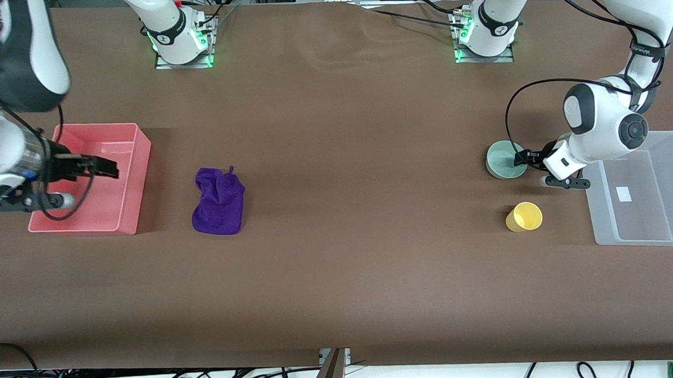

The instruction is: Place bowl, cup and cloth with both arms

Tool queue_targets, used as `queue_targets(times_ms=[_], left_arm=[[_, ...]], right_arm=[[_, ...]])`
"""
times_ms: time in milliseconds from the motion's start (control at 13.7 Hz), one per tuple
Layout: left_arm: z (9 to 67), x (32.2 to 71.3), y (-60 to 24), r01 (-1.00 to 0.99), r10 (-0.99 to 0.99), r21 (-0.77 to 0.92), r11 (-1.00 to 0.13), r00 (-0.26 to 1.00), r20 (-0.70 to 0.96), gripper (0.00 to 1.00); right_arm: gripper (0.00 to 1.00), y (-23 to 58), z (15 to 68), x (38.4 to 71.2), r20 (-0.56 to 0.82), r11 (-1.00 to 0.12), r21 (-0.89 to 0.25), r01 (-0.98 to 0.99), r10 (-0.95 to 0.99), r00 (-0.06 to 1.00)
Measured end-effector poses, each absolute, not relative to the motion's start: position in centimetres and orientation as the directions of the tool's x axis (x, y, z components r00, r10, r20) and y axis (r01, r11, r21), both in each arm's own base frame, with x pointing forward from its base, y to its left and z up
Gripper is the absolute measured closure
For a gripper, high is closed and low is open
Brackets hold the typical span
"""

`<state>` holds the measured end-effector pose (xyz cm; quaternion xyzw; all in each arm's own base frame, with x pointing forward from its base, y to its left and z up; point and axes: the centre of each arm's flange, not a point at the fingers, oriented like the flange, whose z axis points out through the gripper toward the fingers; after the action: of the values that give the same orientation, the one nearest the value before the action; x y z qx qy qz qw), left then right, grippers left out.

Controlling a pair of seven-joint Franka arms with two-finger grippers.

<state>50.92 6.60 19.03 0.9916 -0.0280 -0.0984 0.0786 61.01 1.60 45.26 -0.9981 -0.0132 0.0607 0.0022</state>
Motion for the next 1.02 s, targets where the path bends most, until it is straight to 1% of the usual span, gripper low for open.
queue_targets(times_ms=[146, 291, 364, 437, 510, 728, 874, 1019], left_arm=[[18.6, 50.9, 6.5, -0.025, -0.059, 0.176, -0.984, 0.979, -0.193, 0.48], [18.4, 51.0, 6.5, -0.024, -0.059, 0.177, -0.984, 0.979, -0.195, 0.69], [18.4, 51.2, 6.5, -0.024, -0.059, 0.178, -0.984, 0.979, -0.195, 0.78], [18.5, 51.3, 6.6, -0.023, -0.059, 0.179, -0.984, 0.979, -0.197, 0.89], [18.9, 51.7, 6.8, -0.020, -0.057, 0.183, -0.983, 0.978, -0.201, 0.97], [22.2, 54.0, 8.2, -0.002, -0.060, 0.218, -0.976, 0.963, -0.261, 0.97], [26.1, 56.0, 10.2, 0.015, -0.057, 0.236, -0.972, 0.953, -0.297, 0.97], [31.3, 57.8, 13.9, 0.005, -0.060, 0.203, -0.979, 0.948, -0.312, 0.97]], right_arm=[[0.00, 3.4, 40.4, 60.9, -0.085, -1.000, -0.009, -0.002, -0.001, 0.996], [0.00, 6.9, 35.2, 60.0, -0.062, -0.999, -0.020, -0.030, -0.029, 0.998], [0.00, 8.7, 32.9, 59.5, -0.065, -0.999, -0.026, -0.031, -0.029, 0.997], [0.00, 10.3, 30.9, 59.0, -0.074, -0.999, -0.028, -0.030, -0.028, 0.997], [0.00, 11.3, 29.2, 58.6, -0.082, -0.999, -0.029, -0.027, -0.024, 0.996], [0.00, 13.4, 25.4, 58.1, -0.089, -0.999, -0.033, -0.034, -0.031, 0.996], [0.00, 15.6, 23.2, 57.8, -0.078, -0.998, -0.038, -0.044, -0.041, 0.996], [0.00, 17.4, 21.1, 57.2, -0.086, -0.999, -0.039, -0.034, -0.031, 0.996]])
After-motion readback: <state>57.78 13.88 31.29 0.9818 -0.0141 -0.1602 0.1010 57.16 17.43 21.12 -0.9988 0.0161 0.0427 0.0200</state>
